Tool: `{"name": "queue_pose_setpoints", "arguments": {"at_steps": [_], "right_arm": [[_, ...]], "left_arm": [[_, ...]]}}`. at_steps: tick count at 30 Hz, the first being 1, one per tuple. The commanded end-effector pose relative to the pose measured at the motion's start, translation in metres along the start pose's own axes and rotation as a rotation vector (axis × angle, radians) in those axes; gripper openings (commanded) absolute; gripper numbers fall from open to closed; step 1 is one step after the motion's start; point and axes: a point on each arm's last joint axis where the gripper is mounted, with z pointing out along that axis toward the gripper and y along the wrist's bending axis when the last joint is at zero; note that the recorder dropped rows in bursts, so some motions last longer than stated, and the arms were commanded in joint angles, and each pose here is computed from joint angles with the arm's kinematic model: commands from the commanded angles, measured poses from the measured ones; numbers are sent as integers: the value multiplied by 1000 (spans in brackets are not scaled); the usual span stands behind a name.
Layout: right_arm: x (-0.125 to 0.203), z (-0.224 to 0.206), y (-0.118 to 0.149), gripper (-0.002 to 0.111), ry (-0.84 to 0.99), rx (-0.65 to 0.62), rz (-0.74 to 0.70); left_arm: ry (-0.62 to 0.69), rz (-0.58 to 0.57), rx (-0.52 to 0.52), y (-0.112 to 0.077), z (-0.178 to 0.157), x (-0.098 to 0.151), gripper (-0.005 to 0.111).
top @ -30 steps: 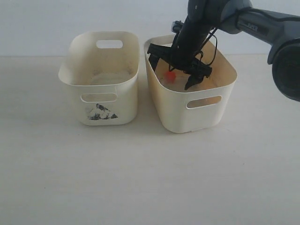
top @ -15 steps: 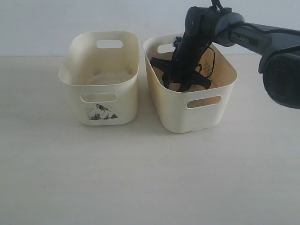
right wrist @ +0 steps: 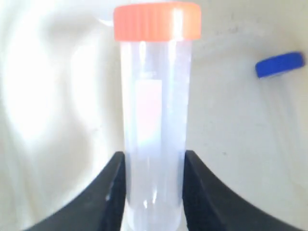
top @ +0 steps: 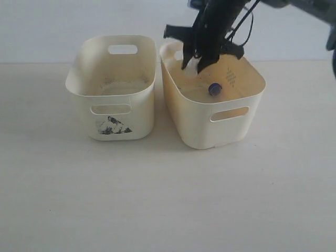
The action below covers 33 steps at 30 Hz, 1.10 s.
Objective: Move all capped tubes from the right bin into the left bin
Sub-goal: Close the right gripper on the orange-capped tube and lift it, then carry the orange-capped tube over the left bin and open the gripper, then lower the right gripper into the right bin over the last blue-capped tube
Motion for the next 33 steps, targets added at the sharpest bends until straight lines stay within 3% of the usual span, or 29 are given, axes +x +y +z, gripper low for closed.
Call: {"name": "queue_pose_setpoints", "arguments": {"at_steps": [1, 6, 8, 12, 14, 20, 22, 23, 25, 26, 30, 33], "right_arm": [[2, -64, 16, 1, -70, -64, -130], [12, -84, 56, 1, -148, -303, -411], [17, -79, 71, 2, -178, -317, -515], [29, -62, 89, 2, -161, -328, -577], [31, -57, 96, 11, -176, -334, -584], [26, -54, 97, 56, -218, -322, -528], [26, -53, 95, 50, -218, -302, -511], [26, -53, 95, 40, -217, -301, -501], [26, -53, 95, 8, -217, -297, -519], [25, -56, 93, 1, -219, -288, -529], [20, -76, 77, 1, -221, -181, -544], [16, -92, 54, 1, -199, -40, -469]], "left_arm": [[-15, -13, -1, 0, -1, -2, 4], [-15, -13, -1, 0, -1, -2, 4], [-15, -13, -1, 0, -1, -2, 4], [-15, -13, -1, 0, -1, -2, 4], [-15, -13, -1, 0, -1, -2, 4], [-15, -13, -1, 0, -1, -2, 4], [-15, -13, -1, 0, -1, -2, 4], [-15, -13, -1, 0, -1, -2, 4], [-15, -13, -1, 0, -1, -2, 4], [-15, -13, -1, 0, -1, -2, 4], [-15, -13, -1, 0, -1, -2, 4], [-15, -13, -1, 0, -1, -2, 4]]}}
